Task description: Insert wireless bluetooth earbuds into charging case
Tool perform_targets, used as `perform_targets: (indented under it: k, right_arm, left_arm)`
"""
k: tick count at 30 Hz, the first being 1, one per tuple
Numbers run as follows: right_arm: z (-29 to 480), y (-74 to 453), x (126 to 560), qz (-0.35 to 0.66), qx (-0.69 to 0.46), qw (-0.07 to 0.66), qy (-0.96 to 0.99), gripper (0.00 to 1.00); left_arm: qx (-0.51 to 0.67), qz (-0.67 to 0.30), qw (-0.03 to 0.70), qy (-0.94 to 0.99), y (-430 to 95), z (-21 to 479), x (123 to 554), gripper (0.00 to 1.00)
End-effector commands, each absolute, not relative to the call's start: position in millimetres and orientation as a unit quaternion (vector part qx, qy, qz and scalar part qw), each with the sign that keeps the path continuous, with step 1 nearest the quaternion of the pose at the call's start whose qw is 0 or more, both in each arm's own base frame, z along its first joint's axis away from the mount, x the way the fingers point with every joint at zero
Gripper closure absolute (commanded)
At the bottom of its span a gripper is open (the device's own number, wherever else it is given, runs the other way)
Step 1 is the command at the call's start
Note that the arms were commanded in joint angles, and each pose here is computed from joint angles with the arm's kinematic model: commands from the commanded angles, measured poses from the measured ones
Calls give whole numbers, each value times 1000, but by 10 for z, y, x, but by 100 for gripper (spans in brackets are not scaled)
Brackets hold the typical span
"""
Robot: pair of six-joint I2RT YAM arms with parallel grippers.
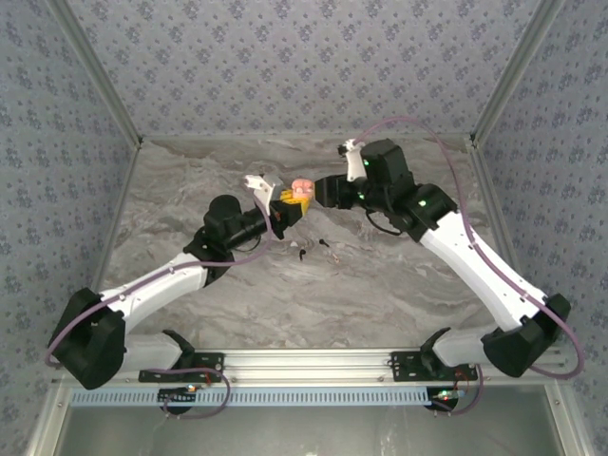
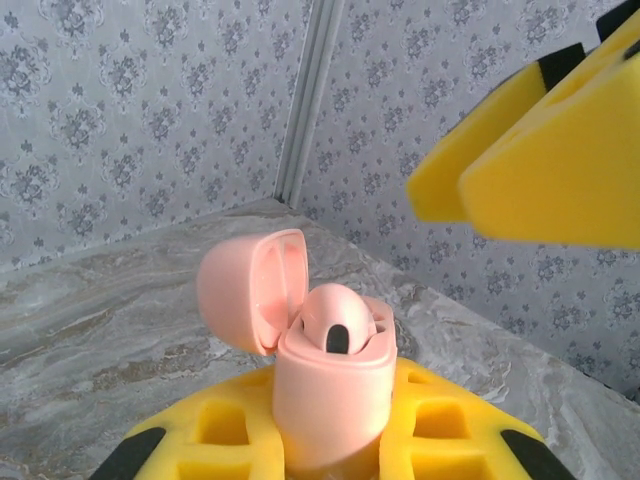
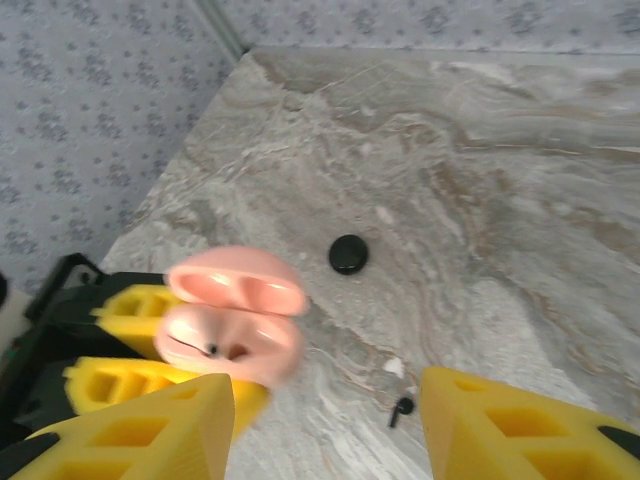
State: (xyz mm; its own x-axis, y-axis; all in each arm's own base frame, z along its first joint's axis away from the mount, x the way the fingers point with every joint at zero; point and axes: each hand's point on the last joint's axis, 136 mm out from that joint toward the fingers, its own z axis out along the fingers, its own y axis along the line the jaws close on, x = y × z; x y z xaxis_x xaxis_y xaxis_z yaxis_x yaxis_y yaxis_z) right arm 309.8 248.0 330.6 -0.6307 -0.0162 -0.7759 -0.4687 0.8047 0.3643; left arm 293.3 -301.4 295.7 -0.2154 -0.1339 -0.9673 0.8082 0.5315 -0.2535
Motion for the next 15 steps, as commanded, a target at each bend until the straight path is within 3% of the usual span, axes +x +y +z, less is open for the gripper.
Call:
perform_targets:
  k: [1,7,15]
  right_arm:
    - [3029,2082,3083,219,-107,385,890,47]
    - [2503,1805,3008,208,-90,317,921,46]
    - [1813,1886,2819,222,-127,227,940,47]
  left_arm:
    - [260,-410,594,642,-2980,3175,2876,87]
    - [267,-418,592,635,-2977,3255,2816,86]
    - [276,-426,589,629,-2959,3352,2720,86]
